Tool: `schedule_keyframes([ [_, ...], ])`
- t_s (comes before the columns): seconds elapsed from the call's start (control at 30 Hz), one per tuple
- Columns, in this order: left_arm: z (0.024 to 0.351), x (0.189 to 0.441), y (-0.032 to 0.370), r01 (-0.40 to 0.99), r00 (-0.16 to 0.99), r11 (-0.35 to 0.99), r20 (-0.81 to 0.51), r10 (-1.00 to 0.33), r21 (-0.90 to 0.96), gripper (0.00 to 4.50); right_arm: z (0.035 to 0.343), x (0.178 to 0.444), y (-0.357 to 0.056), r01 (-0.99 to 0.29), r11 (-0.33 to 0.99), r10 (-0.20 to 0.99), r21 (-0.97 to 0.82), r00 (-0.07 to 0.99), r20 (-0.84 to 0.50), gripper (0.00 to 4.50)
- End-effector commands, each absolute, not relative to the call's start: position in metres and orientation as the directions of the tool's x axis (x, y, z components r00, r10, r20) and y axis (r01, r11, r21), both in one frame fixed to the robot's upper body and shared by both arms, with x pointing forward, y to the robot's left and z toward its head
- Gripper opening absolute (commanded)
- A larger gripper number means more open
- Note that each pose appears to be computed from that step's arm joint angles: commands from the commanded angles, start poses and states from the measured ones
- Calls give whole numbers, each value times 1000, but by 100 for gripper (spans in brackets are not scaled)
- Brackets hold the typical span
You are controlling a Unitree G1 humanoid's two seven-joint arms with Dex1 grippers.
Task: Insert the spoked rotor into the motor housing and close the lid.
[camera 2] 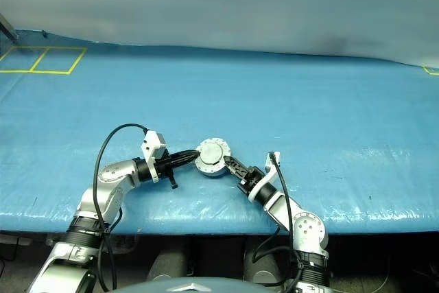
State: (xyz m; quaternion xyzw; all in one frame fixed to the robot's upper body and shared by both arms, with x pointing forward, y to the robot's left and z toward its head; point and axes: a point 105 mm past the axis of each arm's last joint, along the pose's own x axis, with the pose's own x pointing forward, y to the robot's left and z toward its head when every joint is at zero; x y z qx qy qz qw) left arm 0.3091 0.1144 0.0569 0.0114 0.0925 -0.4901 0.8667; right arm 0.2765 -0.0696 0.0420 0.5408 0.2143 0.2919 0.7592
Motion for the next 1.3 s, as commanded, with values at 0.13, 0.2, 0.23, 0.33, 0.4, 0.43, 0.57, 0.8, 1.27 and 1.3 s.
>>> schedule_keyframes([
  [0.13, 66, 310, 111, 831, 526, 537, -109, -843, -146, 0, 49, 278, -65, -234, 227, 681, 945, 732, 18, 126],
  [0.2, 82, 317, 113, 792, 583, 564, 13, -812, -233, 0, 60, 279, -67, -266, 184, 675, 946, 734, 76, 126],
  [0.23, 92, 322, 116, 766, 622, 580, 92, -777, -277, 0, 68, 280, -67, -291, 160, 669, 943, 735, 113, 126],
  [0.33, 103, 324, 120, 729, 662, 563, 192, -725, -388, 61, 89, 283, -67, -351, 123, 655, 928, 732, 190, 126],
  [0.4, 106, 322, 121, 715, 671, 533, 232, -704, -453, 101, 108, 286, -67, -406, 99, 639, 909, 726, 255, 126],
  [0.43, 107, 322, 122, 703, 681, 519, 251, -688, -486, 110, 118, 289, -68, -433, 87, 627, 897, 723, 289, 126],
  [0.57, 111, 318, 127, 669, 705, 455, 307, -639, -588, 241, 144, 302, -76, -481, 76, 561, 873, 745, 361, 126],
  [0.8, 109, 304, 115, 646, 684, 318, 342, -644, -694, 446, 177, 310, -80, -556, 48, 524, 830, 722, 453, 126],
  [1.27, 138, 291, 91, 610, 542, -131, 532, -651, -782, 446, 185, 296, -57, -597, 30, 616, 801, 642, 456, 126],
  [1.3, 139, 292, 89, 610, 540, -135, 534, -651, -781, 446, 184, 294, -54, -597, 25, 628, 802, 633, 452, 126],
])
